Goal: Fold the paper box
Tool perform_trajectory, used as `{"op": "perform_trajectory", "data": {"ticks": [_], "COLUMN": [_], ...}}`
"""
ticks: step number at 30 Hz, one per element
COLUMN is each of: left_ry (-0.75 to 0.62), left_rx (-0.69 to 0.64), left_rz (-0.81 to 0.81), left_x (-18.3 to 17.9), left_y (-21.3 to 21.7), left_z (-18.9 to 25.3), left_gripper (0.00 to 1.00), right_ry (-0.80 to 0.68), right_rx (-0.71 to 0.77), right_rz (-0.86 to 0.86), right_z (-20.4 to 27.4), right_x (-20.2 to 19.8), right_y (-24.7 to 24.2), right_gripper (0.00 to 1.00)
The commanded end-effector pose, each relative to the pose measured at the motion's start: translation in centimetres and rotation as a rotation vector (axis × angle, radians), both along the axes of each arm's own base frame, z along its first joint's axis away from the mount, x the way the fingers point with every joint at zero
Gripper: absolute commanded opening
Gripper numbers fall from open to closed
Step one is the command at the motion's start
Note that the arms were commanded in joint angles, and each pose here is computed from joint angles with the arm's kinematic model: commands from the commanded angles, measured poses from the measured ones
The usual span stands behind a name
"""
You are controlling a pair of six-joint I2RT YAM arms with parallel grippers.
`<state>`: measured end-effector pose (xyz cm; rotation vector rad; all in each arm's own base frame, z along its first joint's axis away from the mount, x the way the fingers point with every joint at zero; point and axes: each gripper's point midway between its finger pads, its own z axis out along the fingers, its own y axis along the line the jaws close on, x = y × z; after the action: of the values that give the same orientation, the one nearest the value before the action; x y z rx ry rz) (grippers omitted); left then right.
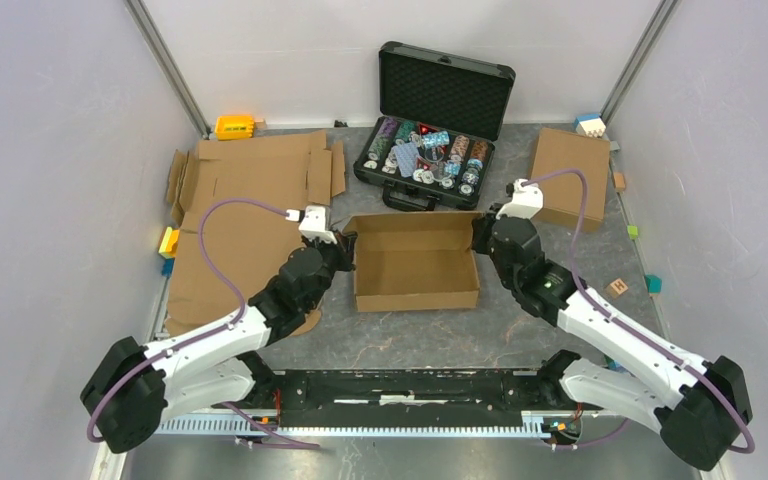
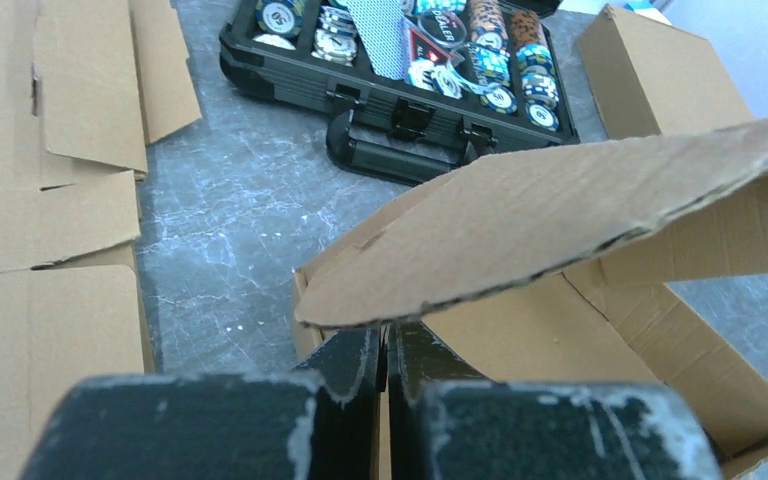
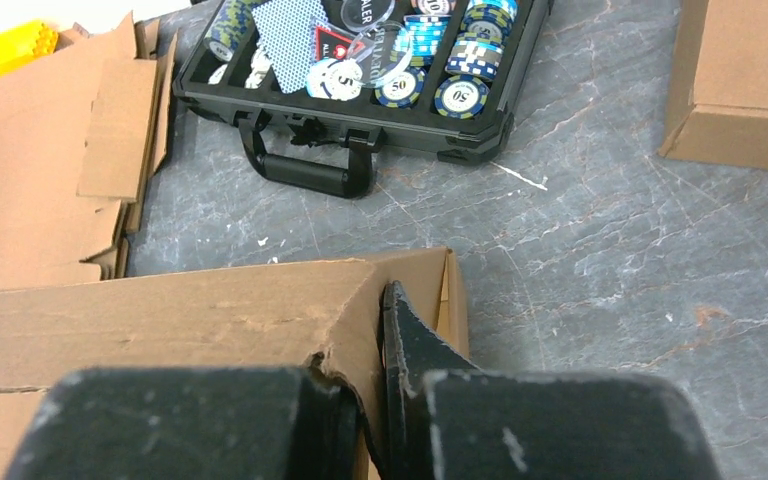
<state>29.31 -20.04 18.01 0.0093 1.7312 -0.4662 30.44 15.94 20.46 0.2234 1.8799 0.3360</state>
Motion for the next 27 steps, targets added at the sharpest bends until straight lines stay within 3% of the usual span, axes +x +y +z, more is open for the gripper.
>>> {"op": "perform_trajectory", "data": {"ticks": [1, 6, 10, 12, 18, 27], "left_ry": [0.039, 0.065, 0.080, 0.098, 0.202, 0.320], "left_rx": [0.023, 0.039, 0.042, 0.050, 0.077, 0.042], "left_rz": [-0.045, -0.117, -0.152, -0.169, -0.257, -0.267], "left_x": [-1.3, -2.4, -3.3, -3.9, -6.5, -10.6], "left_y": [0.2, -0.4, -0.4, -0.3, -0.2, 2.3], "left_z": [-2.2, -2.7, -3.7, -4.2, -3.7, 0.1], "left_gripper": [0.02, 0.03, 0.08, 0.18, 0.63, 0.96], "right_ry": [-0.038, -0.019, 0.004, 0.001, -0.040, -0.059], "right_rx": [0.070, 0.000, -0.042, -0.072, -0.146, -0.196], "right_rz": [0.127, 0.276, 0.338, 0.339, 0.264, 0.227], "right_z": [1.3, -0.6, -2.6, -3.4, -4.0, -4.4], "right_x": [-1.6, -3.6, -4.8, -4.9, -4.7, -4.5], "right_y": [1.7, 2.4, 2.4, 1.9, -0.4, -1.5], "right_gripper": [0.05, 0.02, 0.05, 0.06, 0.08, 0.08]}}
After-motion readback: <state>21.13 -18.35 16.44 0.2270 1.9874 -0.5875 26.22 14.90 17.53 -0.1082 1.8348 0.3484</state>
